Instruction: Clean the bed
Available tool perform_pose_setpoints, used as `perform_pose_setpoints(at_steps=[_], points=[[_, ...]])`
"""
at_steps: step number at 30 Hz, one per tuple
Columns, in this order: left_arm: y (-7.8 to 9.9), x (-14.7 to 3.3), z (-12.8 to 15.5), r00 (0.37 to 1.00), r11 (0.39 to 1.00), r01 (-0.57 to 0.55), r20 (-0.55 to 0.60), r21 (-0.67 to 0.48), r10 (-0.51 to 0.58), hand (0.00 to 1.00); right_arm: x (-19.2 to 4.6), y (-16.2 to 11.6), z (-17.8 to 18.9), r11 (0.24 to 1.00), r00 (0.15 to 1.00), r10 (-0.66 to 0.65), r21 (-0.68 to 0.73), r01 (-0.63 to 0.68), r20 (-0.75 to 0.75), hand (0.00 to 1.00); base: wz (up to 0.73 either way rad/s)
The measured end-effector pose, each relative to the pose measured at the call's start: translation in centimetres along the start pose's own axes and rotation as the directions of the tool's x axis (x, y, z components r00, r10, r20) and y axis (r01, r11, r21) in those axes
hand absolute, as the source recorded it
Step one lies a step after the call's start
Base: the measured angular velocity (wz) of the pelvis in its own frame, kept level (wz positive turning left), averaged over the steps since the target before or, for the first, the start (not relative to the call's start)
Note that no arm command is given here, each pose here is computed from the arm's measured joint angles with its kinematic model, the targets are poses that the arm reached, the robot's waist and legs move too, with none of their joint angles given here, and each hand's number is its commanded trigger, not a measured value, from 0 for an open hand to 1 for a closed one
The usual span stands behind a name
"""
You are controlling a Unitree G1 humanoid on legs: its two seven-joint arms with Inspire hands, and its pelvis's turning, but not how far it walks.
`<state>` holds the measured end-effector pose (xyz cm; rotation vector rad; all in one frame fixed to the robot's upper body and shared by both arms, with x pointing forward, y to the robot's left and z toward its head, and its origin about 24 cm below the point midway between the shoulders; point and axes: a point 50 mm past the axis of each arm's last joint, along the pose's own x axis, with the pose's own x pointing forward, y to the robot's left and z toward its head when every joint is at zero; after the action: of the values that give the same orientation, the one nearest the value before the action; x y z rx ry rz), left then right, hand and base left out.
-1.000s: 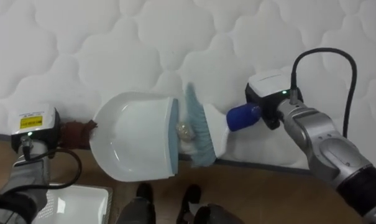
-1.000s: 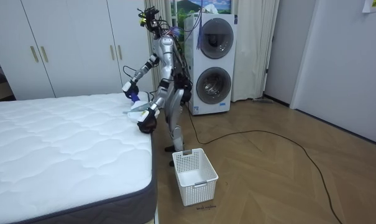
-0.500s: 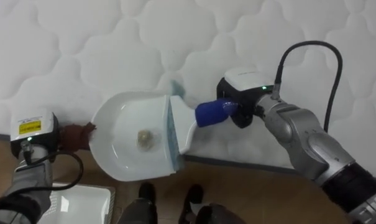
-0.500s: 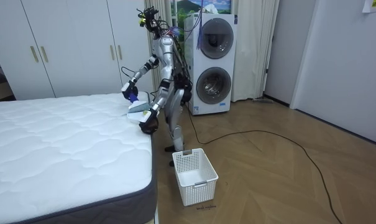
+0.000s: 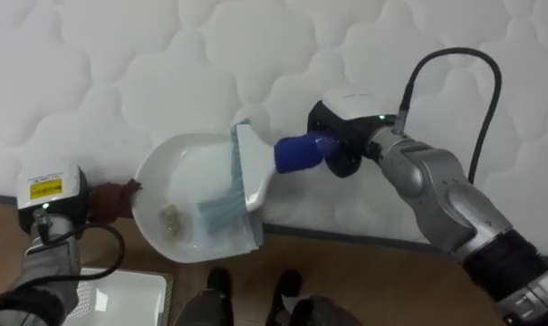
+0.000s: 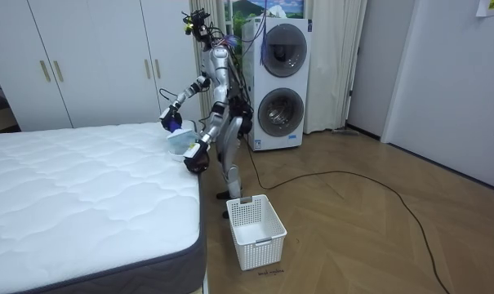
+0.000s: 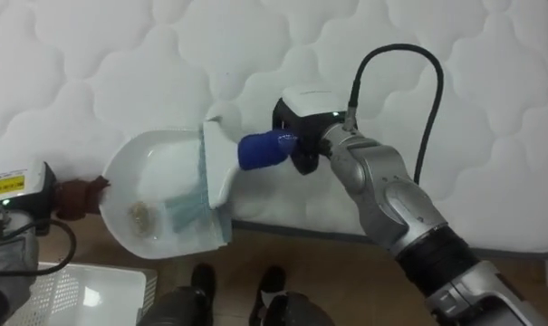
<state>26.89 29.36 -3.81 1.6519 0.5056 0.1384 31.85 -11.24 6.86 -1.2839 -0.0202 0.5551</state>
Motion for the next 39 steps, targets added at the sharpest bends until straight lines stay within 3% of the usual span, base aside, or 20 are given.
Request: perform_pose_setpoints(at_steps=[5,10,16,20,23,24,25,26,32,36,39], points=[[-0.1,-0.1,0.6,1.0,1.0,-0.009,0.019,-0.024,0.009,1.0,0.1,0.3,0.9,0.996,0.996,-0.017,0.084,0.009,0.09,1.0,0.15],[-0.8,-0.6,0.4,1.0,0.998,-0.002,0.028,-0.058,0.003,1.0,-0.4,0.6,-0.2,0.984,0.992,-0.098,0.155,0.086,0.077,1.0,0.02],[-0.7,-0.7,0.1,0.999,0.995,-0.041,0.026,-0.094,0.044,1.0,-1.7,1.3,-5.6,0.95,0.974,-0.191,0.225,0.215,-0.125,1.0,0.0],[-1.7,-1.6,-1.2,0.999,0.987,-0.043,-0.027,-0.156,0.04,1.0,-4.3,1.2,-10.1,0.914,0.918,-0.253,0.235,0.33,-0.306,1.0,-0.14],[-2.2,-2.5,-2.0,0.995,0.976,-0.081,-0.068,-0.2,0.068,1.0,-6.7,0.9,-12.7,0.846,0.843,-0.328,0.265,0.463,-0.425,1.0,-0.1],[-2.6,-3.2,-2.4,0.995,0.973,-0.089,-0.073,-0.213,0.075,1.0,-7.9,1.4,-13.3,0.825,0.82,-0.338,0.274,0.495,-0.462,0.68,-0.06],[-2.8,-3.6,-2.5,0.994,0.972,-0.092,-0.074,-0.217,0.077,1.0,-8.4,1.7,-13.5,0.819,0.811,-0.339,0.276,0.504,-0.477,0.26,-0.05],[-3.3,-4.3,-2.9,0.994,0.972,-0.09,-0.076,-0.219,0.075,1.0,-9.2,2.3,-14.0,0.808,0.798,-0.327,0.289,0.514,-0.505,0.0,-0.04],[-4.2,-6.9,-3.8,0.992,0.96,-0.112,-0.092,-0.255,0.092,1.0,-10.9,2.0,-13.8,0.728,0.741,-0.403,0.302,0.615,-0.537,0.0,0.02],[-5.3,-8.4,-2.9,0.996,0.948,-0.074,-0.066,-0.309,0.056,1.0,-12.2,2.8,-14.1,0.641,0.706,-0.398,0.372,0.671,-0.586,0.0,0.66],[-5.0,-8.9,-2.7,0.996,0.929,-0.075,-0.068,-0.361,0.054,1.0,-13.0,2.7,-13.8,0.584,0.679,-0.421,0.394,0.71,-0.601,0.0,0.78]])
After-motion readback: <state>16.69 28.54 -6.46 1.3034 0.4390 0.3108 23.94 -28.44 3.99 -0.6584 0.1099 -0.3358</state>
